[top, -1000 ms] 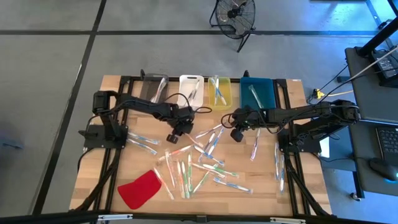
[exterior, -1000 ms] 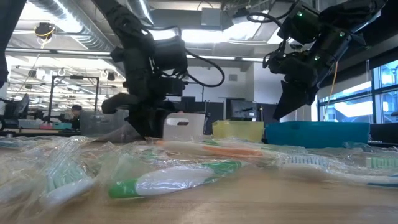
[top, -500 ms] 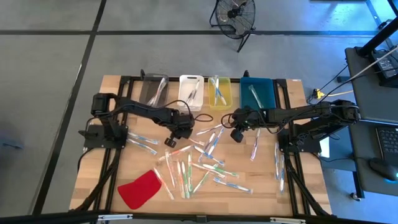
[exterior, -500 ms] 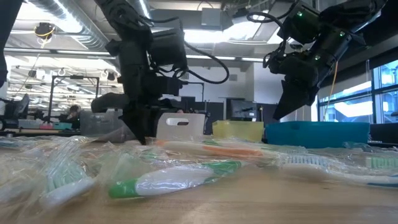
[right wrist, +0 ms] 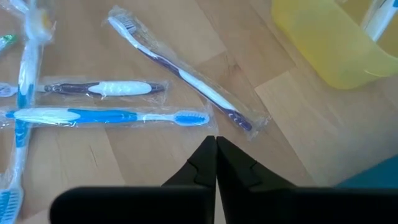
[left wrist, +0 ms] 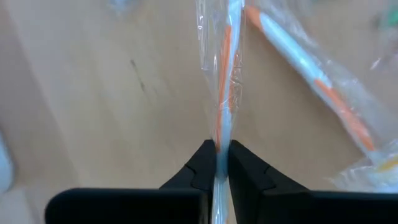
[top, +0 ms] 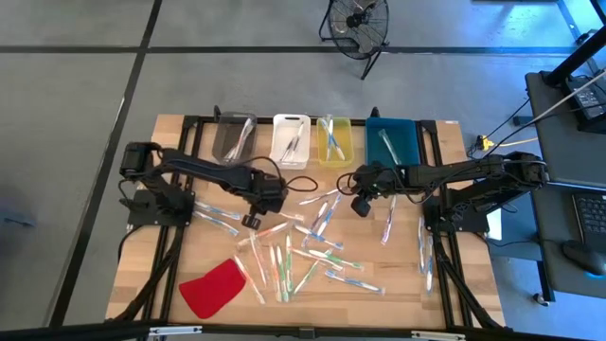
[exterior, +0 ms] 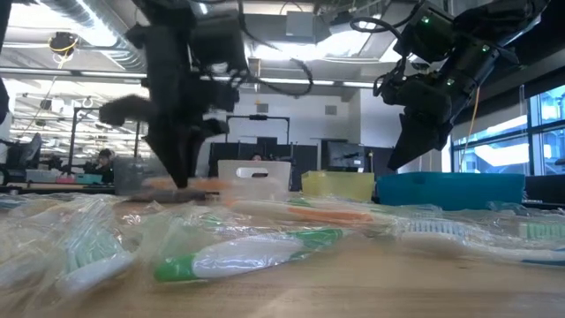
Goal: Pick & Place Toothbrushes
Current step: Put the orange toothbrush into the black bin
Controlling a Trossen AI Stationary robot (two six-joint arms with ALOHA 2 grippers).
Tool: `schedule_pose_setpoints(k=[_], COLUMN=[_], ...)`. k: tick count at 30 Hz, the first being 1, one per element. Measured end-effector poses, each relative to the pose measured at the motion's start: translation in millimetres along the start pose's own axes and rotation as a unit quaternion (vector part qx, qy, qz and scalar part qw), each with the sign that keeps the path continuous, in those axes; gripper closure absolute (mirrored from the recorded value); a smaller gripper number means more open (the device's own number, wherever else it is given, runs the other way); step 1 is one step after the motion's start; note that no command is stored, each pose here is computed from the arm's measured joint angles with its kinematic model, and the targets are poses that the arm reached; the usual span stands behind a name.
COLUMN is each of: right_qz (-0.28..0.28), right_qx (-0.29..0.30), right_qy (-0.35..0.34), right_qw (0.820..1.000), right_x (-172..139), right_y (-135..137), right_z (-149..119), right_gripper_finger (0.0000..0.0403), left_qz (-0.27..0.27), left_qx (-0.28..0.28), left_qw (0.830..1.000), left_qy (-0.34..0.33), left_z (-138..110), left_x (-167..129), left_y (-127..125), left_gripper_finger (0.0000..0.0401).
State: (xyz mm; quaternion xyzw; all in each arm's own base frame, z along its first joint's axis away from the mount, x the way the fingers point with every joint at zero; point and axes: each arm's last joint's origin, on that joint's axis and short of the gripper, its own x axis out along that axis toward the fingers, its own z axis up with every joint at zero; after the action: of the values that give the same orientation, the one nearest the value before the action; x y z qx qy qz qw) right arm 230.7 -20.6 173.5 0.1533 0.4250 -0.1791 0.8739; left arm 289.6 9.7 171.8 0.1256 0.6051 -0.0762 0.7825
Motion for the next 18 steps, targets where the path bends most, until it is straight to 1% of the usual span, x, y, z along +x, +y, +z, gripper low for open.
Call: schedule_pose_setpoints(k=[3,5,10,14,18], right_qz=[0.0,-0.001,-0.002,-0.004,-0.004], right_qx=[-0.001,-0.001,-0.001,-0.002,-0.004], right_qy=[0.0,0.0,0.002,0.004,0.005], right_qw=[1.0,1.0,1.0,1.0,1.0], right_x=[0,0,0,0,0], right_y=[0,0,0,0,-1], right_z=[0,0,0,-1,-1], right_gripper_finger=[0.0398,0.0392,0.0382,0.0394,0.0398], left_qz=[0.008,0.018,0.067,0.112,0.166], left_qx=[-0.02,-0.035,-0.093,-0.151,-0.213], left_qw=[1.0,0.999,0.992,0.978,0.956], left_qy=[-0.013,-0.027,-0.062,-0.089,-0.115], left_z=[-2,-3,-10,-24,-43], left_x=[-14,-24,-52,-69,-80], left_y=[0,0,3,7,10], left_gripper_finger=[0.038,0.038,0.0379,0.0379,0.0379])
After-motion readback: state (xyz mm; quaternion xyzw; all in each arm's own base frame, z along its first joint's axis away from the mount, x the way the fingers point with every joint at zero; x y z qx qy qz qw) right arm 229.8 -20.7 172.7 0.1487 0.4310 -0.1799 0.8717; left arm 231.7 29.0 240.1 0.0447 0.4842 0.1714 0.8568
